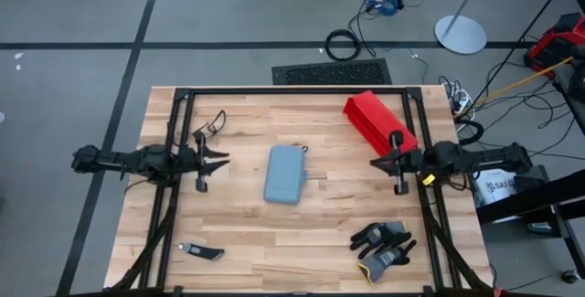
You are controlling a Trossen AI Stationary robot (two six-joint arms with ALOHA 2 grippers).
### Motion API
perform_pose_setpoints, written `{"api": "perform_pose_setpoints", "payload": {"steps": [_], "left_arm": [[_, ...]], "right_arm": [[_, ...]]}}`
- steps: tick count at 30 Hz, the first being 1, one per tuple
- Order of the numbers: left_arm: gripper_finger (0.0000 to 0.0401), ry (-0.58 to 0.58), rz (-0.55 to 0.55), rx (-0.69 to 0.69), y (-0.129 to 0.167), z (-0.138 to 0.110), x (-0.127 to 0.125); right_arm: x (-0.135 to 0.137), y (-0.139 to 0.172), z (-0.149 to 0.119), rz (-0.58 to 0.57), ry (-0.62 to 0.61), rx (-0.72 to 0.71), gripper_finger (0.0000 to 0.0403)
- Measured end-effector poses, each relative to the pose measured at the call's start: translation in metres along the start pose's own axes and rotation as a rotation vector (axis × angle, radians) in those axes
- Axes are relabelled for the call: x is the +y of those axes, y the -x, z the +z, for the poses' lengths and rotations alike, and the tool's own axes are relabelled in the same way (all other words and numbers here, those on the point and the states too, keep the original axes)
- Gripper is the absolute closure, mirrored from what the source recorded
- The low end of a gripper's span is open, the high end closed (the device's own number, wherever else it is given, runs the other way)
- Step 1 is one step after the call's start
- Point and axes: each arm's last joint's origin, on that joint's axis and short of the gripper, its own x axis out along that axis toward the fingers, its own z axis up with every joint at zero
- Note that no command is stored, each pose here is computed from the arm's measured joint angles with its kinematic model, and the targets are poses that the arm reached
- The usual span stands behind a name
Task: Prefit tool cases
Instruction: Return to Home Position
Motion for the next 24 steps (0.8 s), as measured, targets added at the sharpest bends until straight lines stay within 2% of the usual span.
{"api": "perform_pose_setpoints", "payload": {"steps": [5,12,15,24], "left_arm": [[0.0315,-0.039,0.056,0.018,-0.001,-0.001,0.004],[0.0315,-0.026,-0.062,0.060,-0.003,-0.006,0.001],[0.0315,-0.028,-0.071,0.076,-0.004,-0.007,0.000],[0.0315,-0.031,-0.068,0.079,-0.004,-0.008,0.000]], "right_arm": [[-0.002,-0.001,-0.006,-0.036,0.076,0.063,0.0390],[0.000,0.001,-0.015,-0.009,0.039,0.161,0.0390],[0.000,0.001,-0.021,-0.007,0.036,0.216,0.0390],[0.000,0.001,-0.020,-0.012,0.002,0.208,0.0390]]}}
